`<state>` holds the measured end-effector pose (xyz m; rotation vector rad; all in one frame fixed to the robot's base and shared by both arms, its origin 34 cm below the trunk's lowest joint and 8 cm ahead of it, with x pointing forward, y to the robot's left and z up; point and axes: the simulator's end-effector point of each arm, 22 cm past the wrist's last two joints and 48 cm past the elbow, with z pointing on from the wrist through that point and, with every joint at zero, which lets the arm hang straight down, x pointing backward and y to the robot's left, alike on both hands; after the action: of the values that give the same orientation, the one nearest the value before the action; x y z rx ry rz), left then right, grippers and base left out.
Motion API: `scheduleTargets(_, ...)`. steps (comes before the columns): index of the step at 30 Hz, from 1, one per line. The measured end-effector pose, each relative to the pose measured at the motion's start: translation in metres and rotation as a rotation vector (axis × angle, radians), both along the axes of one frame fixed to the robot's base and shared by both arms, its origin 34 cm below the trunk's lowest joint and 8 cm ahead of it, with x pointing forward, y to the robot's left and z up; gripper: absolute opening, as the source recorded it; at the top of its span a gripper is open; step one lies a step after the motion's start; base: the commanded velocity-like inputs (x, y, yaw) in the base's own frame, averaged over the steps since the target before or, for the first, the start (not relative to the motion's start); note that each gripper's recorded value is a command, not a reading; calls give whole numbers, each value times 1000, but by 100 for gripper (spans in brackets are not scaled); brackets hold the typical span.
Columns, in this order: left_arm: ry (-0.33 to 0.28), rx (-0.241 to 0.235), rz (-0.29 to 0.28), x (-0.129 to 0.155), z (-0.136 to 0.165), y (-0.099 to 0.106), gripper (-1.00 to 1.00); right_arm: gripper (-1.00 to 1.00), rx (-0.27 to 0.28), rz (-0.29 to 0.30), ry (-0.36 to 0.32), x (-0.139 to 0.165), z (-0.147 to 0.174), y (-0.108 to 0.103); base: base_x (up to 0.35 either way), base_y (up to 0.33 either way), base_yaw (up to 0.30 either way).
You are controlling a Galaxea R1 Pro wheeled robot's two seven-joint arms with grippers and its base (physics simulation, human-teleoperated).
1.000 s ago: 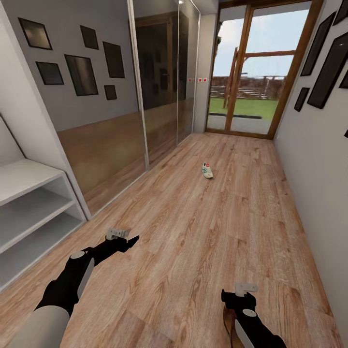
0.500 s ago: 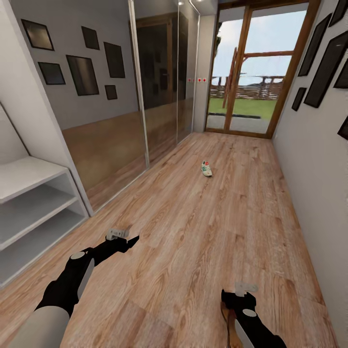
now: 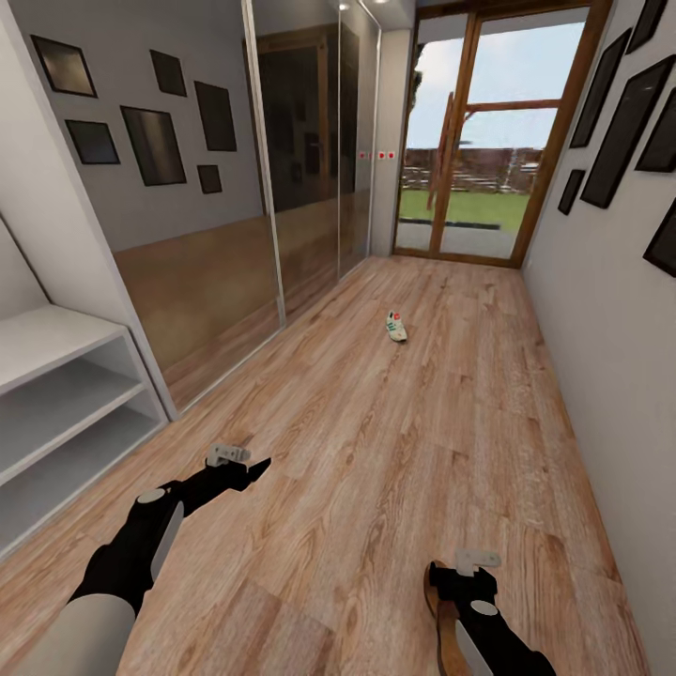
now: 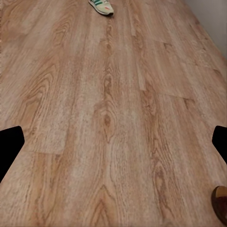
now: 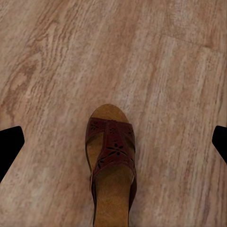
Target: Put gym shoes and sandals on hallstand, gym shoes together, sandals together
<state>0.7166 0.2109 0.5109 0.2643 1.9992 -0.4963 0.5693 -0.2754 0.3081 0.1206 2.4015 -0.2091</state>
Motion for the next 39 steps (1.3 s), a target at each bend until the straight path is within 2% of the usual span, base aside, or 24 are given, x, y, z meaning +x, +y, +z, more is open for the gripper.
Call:
scheduleTargets(12,-10,-8,3,12,5,-3,100,100,-1,-2,15,-5,-9,-1,0,0,0)
scheduleTargets(33,39,-11,2,-2,-63,-3,100,100,-1,-4,51,-27,-72,-2,0,0,0)
scheduleTargets(39,72,-11,1,-4,-85,-4,100,100,-1,-4,84,-37,-88,-2,0,0,0)
